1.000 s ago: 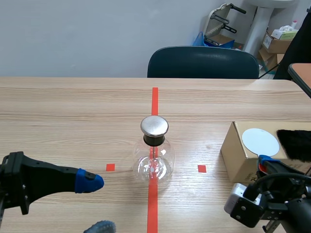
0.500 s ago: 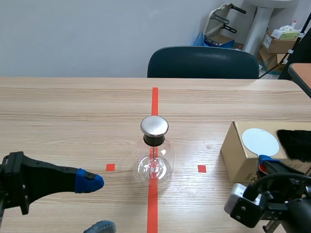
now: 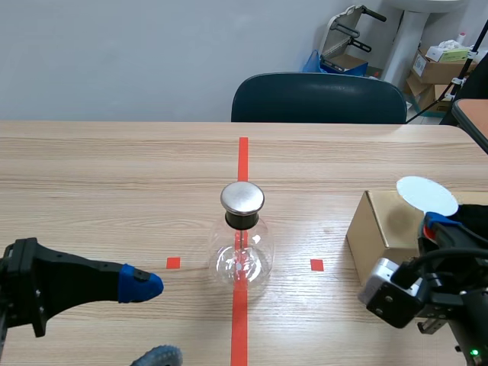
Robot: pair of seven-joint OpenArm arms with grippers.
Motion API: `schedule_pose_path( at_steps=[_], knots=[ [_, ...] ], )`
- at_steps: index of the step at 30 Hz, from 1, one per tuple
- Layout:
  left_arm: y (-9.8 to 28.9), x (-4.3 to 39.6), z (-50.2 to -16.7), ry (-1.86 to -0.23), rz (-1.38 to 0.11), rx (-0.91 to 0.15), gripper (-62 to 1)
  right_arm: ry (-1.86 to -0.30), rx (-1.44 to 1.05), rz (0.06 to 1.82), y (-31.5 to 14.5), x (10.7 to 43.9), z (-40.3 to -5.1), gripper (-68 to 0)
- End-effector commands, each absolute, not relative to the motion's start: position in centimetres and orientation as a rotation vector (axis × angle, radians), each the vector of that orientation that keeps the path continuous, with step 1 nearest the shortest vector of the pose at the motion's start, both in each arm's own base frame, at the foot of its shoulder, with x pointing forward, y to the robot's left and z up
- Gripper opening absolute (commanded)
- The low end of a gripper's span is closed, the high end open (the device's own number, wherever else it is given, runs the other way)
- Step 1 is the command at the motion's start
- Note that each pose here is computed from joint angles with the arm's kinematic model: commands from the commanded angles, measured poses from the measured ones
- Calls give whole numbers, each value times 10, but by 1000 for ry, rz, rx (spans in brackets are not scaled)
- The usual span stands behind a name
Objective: Do the electroscope experiment
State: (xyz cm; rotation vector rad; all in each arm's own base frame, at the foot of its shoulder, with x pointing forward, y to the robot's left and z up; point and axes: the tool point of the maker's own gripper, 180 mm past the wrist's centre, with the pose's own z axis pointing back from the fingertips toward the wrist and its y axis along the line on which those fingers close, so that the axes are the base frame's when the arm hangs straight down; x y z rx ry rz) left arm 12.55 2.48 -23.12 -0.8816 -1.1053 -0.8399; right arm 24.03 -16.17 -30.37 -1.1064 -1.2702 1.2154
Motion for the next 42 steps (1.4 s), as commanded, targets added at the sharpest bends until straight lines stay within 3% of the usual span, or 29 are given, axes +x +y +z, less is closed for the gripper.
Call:
schedule_pose_path(
  at_steps=[1, 7, 12, 14, 23, 42],
  knots=[
    [20, 126, -220, -1140, -832, -912, -252, -1307, -1158, 1208, -162, 247, -286, -667],
    [18, 128, -225, -1172, -864, -847, -268, -1339, -1200, 1220, -146, 256, -275, -667],
    [12, 128, -235, -1194, -911, -775, -544, -1380, -1213, 1226, -123, 264, -268, -667],
    [9, 126, -240, -1190, -947, -745, -594, -1396, -1219, 1229, -114, 267, -266, -667],
    [10, 151, -263, -1188, -886, -615, -594, -1415, -1234, 1259, -84, 274, -261, -667],
    [24, 159, -307, -1138, -797, -600, -592, -1291, -1223, 1351, -81, 271, -281, -667]
  ],
)
